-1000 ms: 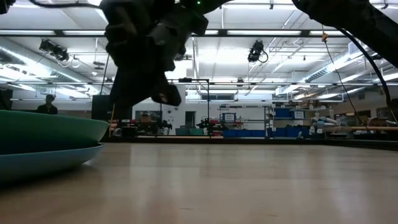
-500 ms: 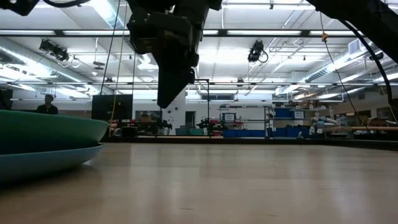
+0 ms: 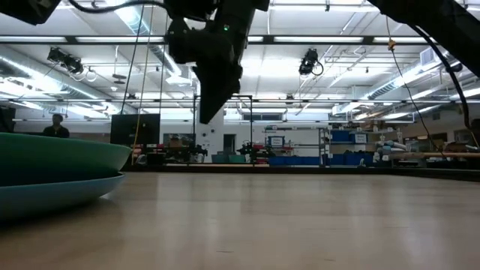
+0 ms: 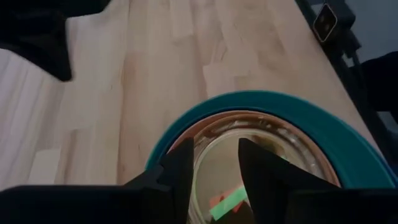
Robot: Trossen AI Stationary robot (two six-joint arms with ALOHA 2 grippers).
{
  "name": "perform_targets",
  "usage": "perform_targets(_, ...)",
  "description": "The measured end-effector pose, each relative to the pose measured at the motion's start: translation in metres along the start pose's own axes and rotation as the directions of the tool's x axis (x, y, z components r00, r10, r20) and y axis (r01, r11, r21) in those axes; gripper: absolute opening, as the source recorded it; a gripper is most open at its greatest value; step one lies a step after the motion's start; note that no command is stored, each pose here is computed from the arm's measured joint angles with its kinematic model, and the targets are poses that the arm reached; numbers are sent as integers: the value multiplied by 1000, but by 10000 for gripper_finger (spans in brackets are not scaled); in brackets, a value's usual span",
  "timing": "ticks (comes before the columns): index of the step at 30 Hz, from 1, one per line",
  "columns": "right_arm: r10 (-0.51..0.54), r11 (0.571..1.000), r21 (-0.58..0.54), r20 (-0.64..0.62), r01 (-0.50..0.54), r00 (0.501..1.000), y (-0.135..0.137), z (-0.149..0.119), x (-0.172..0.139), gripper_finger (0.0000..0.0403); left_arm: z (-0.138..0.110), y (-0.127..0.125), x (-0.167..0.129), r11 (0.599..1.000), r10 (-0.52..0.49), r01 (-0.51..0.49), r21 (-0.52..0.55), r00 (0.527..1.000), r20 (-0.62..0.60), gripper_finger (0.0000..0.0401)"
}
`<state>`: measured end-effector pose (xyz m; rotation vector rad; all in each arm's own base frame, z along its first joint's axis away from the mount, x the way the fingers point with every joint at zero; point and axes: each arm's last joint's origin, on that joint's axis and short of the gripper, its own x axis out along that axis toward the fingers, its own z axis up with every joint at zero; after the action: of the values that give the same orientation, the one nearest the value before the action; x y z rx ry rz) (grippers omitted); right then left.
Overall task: Stack plastic plates
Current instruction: Return to Home Position
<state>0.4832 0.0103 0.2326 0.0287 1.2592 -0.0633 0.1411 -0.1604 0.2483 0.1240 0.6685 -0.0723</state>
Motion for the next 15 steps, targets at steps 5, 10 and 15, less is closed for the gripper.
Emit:
perform_targets(5,-97,994,50,-67,101,993,-21,-6,0,27,-4,2,0,1000,0,0,-9,1000,-5,130)
perform_targets(10,-146,987,47,-103,152,984,-26,-10,-3,24,-6,3,0,1000,11,-11,14,1000,-19,130)
perform_targets(15,-177,982,52,-64,180,982,-28,-19,-23,14,-9,6,0,999,46,-45,26,998,-35,130)
